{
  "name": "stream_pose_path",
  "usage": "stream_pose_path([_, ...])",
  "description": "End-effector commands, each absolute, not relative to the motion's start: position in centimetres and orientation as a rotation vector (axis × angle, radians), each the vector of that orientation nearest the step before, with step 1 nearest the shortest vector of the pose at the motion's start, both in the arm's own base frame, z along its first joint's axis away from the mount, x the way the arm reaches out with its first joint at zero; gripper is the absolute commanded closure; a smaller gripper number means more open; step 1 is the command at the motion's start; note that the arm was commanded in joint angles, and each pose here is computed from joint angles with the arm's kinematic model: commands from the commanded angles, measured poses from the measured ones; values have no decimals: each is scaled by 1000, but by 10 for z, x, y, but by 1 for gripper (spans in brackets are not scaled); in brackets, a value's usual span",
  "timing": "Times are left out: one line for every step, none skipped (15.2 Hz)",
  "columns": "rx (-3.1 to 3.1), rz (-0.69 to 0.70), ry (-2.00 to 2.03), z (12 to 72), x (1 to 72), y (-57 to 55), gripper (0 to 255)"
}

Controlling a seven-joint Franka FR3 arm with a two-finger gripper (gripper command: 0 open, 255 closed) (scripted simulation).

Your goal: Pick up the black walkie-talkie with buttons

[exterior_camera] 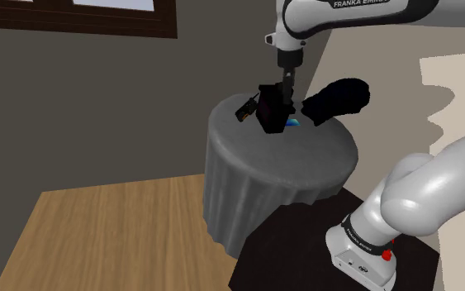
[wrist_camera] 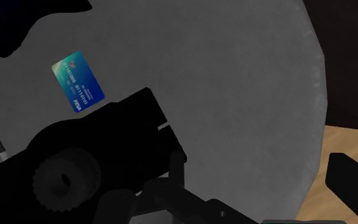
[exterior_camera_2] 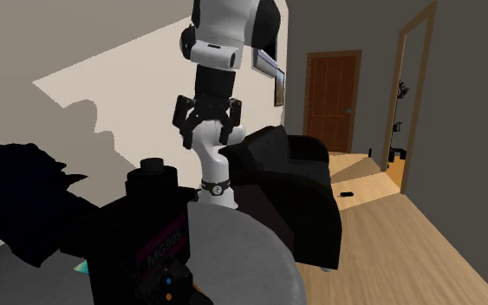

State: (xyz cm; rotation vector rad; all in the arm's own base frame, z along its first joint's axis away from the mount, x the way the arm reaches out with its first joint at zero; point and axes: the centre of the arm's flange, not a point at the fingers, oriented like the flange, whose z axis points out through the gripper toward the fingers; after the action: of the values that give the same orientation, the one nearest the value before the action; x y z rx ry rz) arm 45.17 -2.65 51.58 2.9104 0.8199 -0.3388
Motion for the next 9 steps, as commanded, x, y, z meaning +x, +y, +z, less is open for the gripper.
stream_pose_path([2867, -368, 898, 501, 473, -28, 0])
stream_pose_path([2845, -382, 934, 493, 485, -29, 0])
stream_pose_path([2823, -396, 970, 485, 496, -29, 0])
stream_pose_path([2800, -410, 1006, 477, 507, -29, 0])
stream_pose_path([2777, -424, 1041, 469, 518, -29, 0])
stream_pose_path([2754, -438, 1076, 461, 530, -28, 0])
stream_pose_path([2729, -452, 1110, 453, 541, -28, 0])
stream_pose_path([2705, -465, 1144, 444, 552, -27, 0])
stream_pose_path([2680, -479, 1178, 436, 562, -25, 0])
